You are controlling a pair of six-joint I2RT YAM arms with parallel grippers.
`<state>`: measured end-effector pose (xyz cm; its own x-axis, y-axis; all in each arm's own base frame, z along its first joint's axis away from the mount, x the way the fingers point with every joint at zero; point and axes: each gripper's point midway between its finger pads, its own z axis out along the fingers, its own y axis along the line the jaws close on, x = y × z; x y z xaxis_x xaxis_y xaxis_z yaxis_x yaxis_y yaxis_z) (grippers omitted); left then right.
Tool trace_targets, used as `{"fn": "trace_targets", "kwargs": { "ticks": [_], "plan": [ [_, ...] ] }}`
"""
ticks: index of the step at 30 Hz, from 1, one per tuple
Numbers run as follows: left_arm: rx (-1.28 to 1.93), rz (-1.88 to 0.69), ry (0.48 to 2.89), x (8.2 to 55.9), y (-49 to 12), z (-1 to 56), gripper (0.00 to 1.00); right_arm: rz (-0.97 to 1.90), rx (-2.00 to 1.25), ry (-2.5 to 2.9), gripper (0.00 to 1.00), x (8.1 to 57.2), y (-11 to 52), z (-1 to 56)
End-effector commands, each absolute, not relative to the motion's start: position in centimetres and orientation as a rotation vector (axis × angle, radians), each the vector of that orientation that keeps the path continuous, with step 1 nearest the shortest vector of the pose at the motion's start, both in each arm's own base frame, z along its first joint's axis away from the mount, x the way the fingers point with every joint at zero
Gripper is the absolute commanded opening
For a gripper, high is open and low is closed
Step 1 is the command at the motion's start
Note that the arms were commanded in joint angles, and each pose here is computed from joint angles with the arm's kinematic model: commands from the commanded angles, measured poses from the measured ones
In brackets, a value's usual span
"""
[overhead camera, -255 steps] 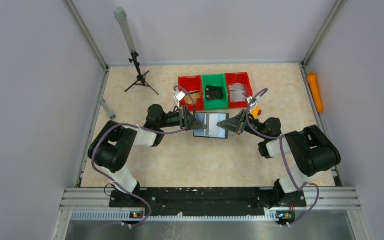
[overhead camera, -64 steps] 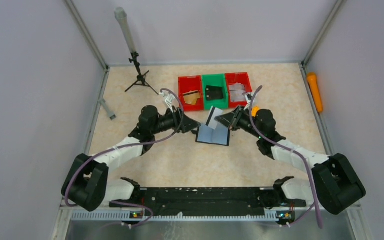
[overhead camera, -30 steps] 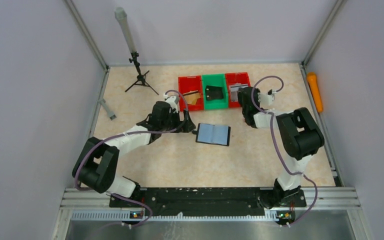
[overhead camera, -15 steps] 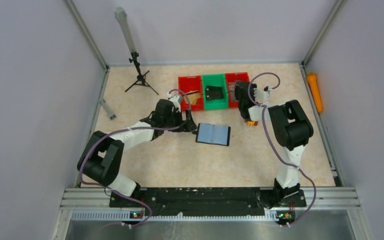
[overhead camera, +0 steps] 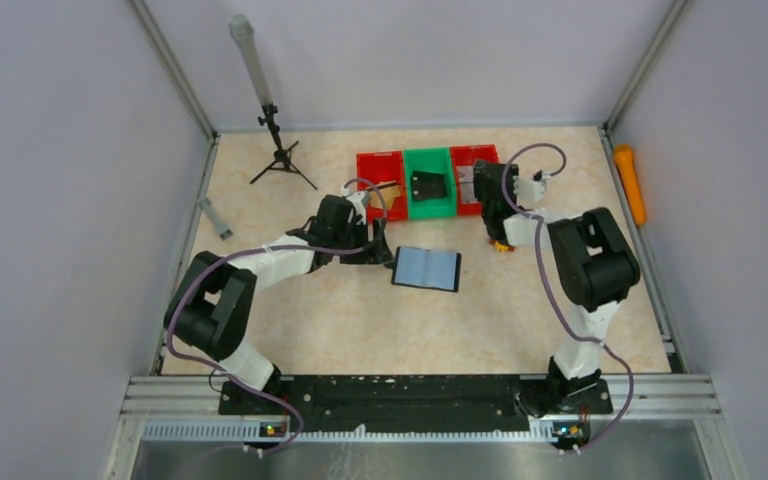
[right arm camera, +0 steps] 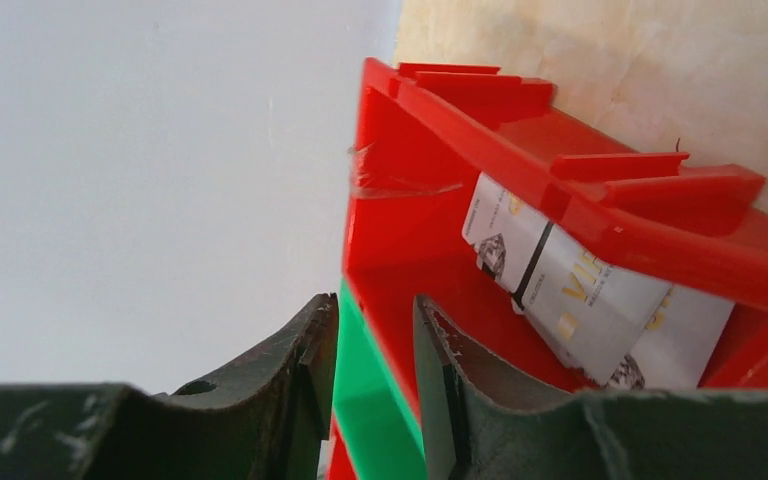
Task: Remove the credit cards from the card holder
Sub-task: Place the credit card in the storage box, then close the card holder at the center of the board.
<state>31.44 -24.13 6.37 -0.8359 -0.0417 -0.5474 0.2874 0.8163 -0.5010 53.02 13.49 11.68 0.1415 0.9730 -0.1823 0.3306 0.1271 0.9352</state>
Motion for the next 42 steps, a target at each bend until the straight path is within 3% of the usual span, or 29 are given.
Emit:
{"fn": "trace_targets", "kwargs": {
  "ticks": [1, 10, 21, 26, 30, 42],
  "plan": [
    [0.216, -0.810, 2.445, 31.7, -24.7, 7.1, 0.73, 0.828, 1.255, 1.387, 0.35, 51.1, 13.2, 17.5],
    [0.212, -0.760, 2.490, 31.6, -24.1, 6.4, 0.68, 0.864, 0.918, 1.609, 0.37, 44.4, 15.2, 17.3],
    [0.242, -0.845, 2.518, 32.0, -25.8, 4.7, 0.49, 0.946, 0.097, 1.808, 0.38, 36.2, 22.5, 18.2],
    [0.279, -0.877, 2.489, 32.0, -26.2, 5.2, 0.32, 0.995, -0.058, 1.820, 0.39, 33.5, 24.7, 16.6],
    [0.294, -0.900, 2.478, 31.8, -26.4, 5.5, 0.00, 1.037, -0.082, 1.839, 0.39, 31.7, 24.7, 14.6],
    [0.338, -1.002, 2.165, 30.8, -26.4, 12.2, 0.00, 1.098, -0.243, 1.965, 0.46, 30.0, 28.4, 11.0]
  ]
}}
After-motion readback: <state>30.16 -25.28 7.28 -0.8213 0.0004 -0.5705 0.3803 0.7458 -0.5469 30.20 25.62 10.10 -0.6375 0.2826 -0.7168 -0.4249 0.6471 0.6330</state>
